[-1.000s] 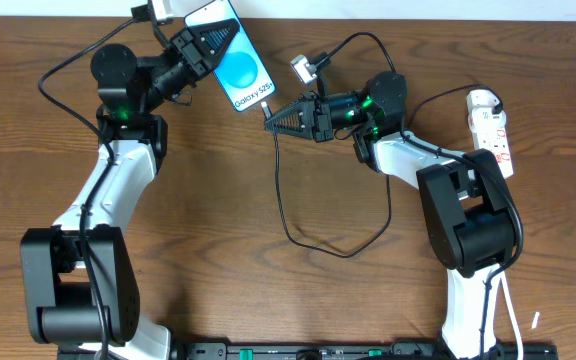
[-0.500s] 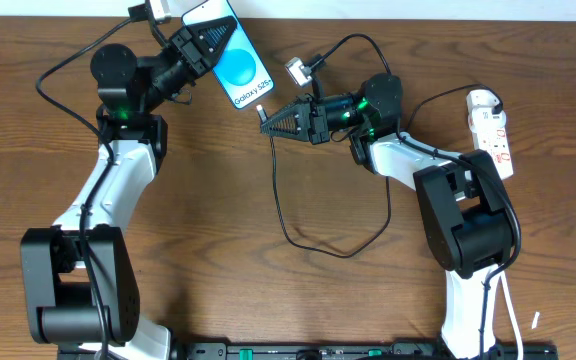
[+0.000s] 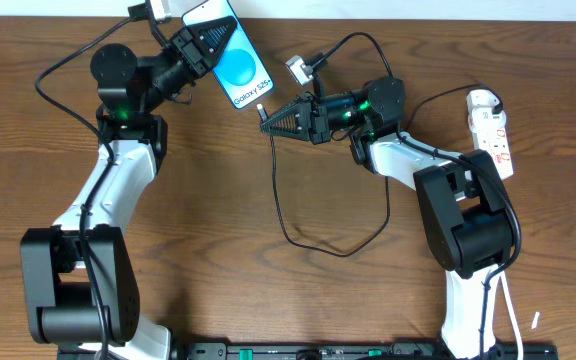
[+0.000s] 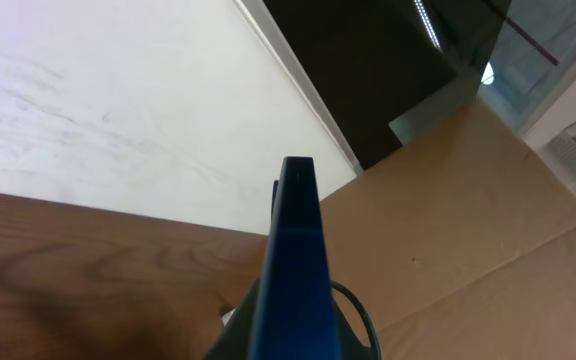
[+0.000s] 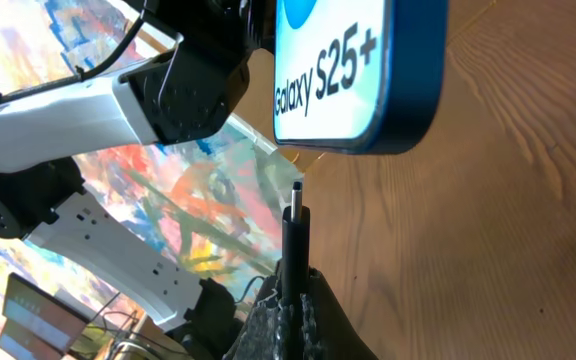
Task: Plug charger to phone and switch on socket
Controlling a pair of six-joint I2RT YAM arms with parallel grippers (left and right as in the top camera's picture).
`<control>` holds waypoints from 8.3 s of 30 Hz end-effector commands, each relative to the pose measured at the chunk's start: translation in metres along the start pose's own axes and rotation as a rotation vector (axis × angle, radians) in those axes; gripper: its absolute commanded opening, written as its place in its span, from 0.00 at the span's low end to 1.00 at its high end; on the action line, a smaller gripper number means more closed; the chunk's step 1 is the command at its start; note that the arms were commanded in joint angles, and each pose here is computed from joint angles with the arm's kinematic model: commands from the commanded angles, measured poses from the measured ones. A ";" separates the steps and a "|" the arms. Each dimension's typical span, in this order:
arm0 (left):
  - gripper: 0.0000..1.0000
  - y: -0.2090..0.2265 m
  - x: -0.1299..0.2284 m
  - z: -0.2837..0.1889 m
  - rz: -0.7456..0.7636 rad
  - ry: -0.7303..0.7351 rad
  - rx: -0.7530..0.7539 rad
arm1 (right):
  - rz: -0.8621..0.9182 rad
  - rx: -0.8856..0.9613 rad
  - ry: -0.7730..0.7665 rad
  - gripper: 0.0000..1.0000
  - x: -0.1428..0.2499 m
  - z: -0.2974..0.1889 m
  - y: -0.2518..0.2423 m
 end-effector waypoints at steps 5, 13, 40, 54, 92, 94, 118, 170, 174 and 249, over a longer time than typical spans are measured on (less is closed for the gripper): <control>0.07 -0.010 0.002 0.001 0.043 0.008 0.025 | -0.029 0.001 -0.015 0.01 -0.012 0.002 0.007; 0.07 -0.011 0.003 0.002 0.043 0.014 0.027 | -0.034 0.002 -0.017 0.01 -0.013 0.001 0.007; 0.07 -0.012 0.009 0.003 0.031 0.065 0.040 | -0.046 0.012 -0.024 0.01 -0.014 -0.004 0.006; 0.08 -0.013 0.012 0.006 -0.023 0.076 0.042 | -0.049 0.012 -0.024 0.01 -0.014 -0.004 0.006; 0.07 -0.014 0.014 0.009 -0.017 0.054 0.040 | -0.048 0.002 -0.011 0.01 -0.013 -0.002 0.007; 0.07 -0.014 0.013 0.009 -0.017 0.051 0.039 | -0.048 0.002 -0.011 0.01 -0.013 -0.002 0.007; 0.07 -0.015 0.019 0.010 -0.043 0.098 0.049 | -0.048 0.002 -0.010 0.01 -0.013 -0.003 0.007; 0.08 -0.011 0.003 0.002 0.032 0.019 0.028 | -0.035 -0.029 0.031 0.01 -0.008 0.003 0.010; 0.08 -0.011 0.005 0.001 0.032 0.037 0.032 | -0.035 -0.029 0.031 0.01 -0.008 0.003 0.010; 0.07 -0.012 0.015 0.004 0.004 0.110 0.044 | -0.039 -0.054 0.052 0.01 -0.005 0.013 0.013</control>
Point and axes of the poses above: each gripper's point midway between its finger pads, its own z axis out along the fingers, its own y axis along the line the jaws close on, x = y × z, the point moved 8 cm from there along -z, back along the fingers, and after that the axes turned 14 degrees about -z, right-handed, at the moved point
